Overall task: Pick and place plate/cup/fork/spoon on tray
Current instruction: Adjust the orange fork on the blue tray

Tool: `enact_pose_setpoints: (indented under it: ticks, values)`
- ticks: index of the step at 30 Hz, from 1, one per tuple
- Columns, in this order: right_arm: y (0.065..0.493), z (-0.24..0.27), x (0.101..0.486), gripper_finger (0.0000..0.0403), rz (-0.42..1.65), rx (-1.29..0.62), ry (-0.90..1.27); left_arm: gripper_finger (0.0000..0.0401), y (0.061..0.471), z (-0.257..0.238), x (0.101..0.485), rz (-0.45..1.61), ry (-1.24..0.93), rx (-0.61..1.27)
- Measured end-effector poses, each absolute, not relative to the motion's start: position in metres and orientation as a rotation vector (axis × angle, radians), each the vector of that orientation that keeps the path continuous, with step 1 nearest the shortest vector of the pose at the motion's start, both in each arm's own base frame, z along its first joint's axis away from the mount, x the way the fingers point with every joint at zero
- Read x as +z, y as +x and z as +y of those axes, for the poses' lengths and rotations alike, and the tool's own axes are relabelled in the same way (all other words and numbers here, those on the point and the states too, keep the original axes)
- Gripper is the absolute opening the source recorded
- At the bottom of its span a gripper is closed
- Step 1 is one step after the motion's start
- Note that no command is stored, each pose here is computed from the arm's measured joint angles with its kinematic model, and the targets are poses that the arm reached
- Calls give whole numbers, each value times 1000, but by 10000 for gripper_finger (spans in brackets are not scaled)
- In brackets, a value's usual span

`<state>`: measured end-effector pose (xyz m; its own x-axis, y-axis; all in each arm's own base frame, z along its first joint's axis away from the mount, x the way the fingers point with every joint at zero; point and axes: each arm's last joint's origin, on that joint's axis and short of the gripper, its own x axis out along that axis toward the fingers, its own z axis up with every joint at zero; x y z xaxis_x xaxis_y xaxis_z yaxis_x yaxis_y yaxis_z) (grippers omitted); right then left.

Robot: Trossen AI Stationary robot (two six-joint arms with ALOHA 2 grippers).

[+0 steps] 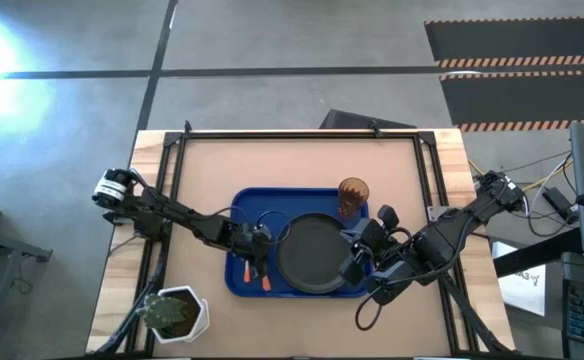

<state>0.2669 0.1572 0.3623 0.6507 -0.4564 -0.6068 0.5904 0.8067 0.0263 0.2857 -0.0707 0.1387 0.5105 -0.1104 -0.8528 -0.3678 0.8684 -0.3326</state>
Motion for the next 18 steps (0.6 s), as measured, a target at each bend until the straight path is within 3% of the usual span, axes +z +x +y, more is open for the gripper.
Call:
enact_pose_setpoints:
  ticks: [18]
  values:
    - [267, 157, 362, 9, 623, -599, 226, 0, 288, -72, 156, 1013, -467, 106]
